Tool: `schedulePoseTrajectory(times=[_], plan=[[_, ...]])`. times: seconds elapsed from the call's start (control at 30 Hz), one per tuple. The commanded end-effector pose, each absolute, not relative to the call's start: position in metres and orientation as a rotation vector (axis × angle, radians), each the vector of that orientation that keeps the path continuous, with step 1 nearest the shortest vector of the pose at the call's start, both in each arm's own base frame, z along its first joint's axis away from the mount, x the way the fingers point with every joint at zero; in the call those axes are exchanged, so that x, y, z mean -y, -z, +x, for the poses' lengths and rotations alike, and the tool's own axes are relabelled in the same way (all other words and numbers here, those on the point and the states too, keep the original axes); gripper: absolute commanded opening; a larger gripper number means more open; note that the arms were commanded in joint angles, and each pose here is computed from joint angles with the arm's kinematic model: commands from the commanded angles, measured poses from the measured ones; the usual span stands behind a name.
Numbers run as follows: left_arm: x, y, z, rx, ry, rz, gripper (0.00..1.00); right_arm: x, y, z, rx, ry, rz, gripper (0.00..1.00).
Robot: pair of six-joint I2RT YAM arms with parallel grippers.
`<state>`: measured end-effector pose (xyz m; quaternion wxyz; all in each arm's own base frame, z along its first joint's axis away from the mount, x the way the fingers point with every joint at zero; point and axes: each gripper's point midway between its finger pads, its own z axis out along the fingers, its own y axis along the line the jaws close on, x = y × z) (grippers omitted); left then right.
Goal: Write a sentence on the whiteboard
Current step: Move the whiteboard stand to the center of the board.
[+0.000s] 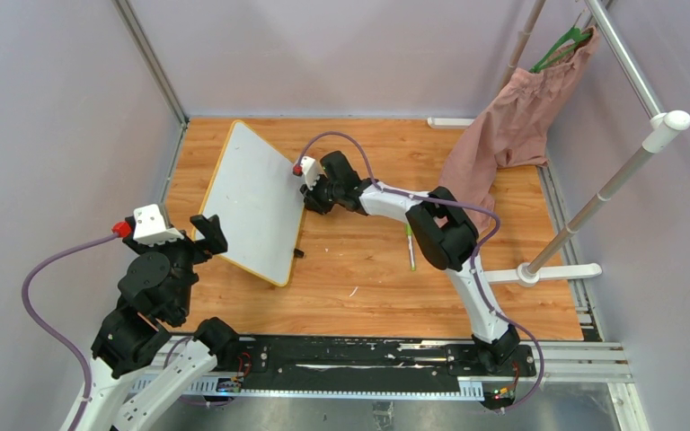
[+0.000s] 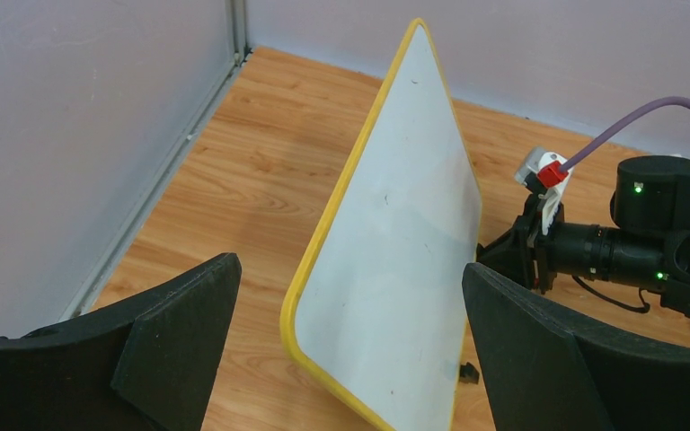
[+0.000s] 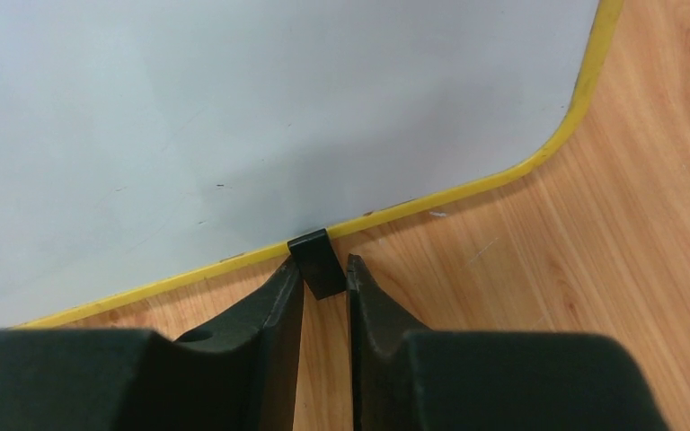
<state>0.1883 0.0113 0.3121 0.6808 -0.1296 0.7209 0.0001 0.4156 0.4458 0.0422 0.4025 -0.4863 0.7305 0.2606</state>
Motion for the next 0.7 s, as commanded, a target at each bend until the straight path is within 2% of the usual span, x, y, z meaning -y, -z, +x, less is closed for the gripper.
schedulePoseTrajectory(times=[0.0, 0.1, 0.33, 0.67], plan=[[-0.01, -0.319, 0.19, -1.596, 0.015, -0.301, 1.0, -0.446, -0.046, 0.419, -1.829, -0.65, -1.231, 0.11], [-0.01, -0.319, 0.19, -1.595, 0.017, -0.301, 1.0, -0.437, -0.042, 0.421, -1.845, -0.595, -1.211, 0.0], [-0.006, -0.319, 0.191, -1.594, 0.041, -0.298, 1.0, -0.403, -0.042, 0.429, -1.884, -0.417, -1.119, 0.0], [0.006, -0.31, 0.199, -1.612, 0.081, -0.291, 1.0, -0.324, -0.038, 0.444, -2.043, -0.111, -0.851, 0.0]])
